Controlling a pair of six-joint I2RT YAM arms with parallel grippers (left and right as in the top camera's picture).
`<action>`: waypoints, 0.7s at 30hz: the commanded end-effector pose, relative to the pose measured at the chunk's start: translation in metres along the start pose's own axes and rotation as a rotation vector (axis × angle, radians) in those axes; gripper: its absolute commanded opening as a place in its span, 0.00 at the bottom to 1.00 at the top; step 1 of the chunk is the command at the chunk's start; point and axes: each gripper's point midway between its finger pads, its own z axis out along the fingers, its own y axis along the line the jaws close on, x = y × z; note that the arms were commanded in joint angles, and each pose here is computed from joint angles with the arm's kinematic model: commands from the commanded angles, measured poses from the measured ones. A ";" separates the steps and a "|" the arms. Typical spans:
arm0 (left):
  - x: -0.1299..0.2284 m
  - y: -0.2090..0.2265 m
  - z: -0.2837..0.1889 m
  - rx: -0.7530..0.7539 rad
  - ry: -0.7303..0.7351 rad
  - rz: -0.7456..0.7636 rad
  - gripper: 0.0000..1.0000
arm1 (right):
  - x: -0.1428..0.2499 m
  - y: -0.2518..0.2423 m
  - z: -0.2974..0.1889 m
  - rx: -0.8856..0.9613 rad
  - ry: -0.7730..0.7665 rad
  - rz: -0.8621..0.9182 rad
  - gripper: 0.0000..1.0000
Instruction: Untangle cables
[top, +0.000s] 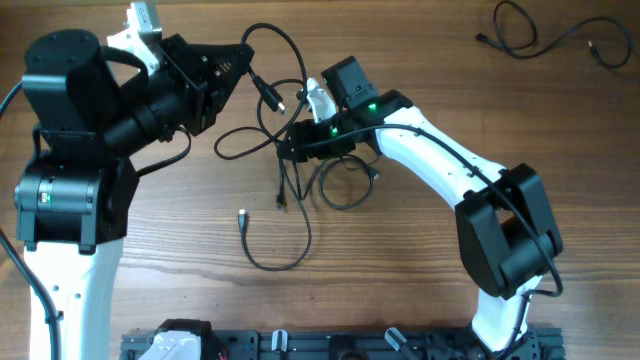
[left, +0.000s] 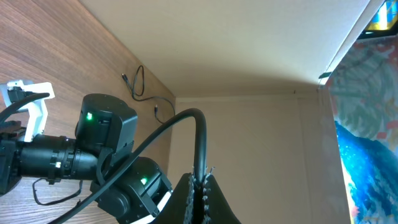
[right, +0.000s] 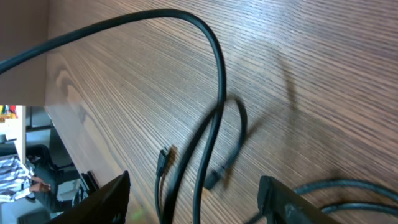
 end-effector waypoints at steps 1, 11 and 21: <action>0.001 -0.004 -0.002 0.008 -0.005 0.021 0.04 | 0.002 -0.006 0.009 0.070 -0.009 0.020 0.59; 0.003 0.001 -0.002 -0.013 0.002 0.009 0.04 | 0.039 -0.031 0.004 0.203 0.123 0.065 0.34; -0.008 0.050 -0.007 -0.228 -0.084 0.069 0.08 | -0.023 -0.050 -0.126 0.230 -0.114 0.199 0.04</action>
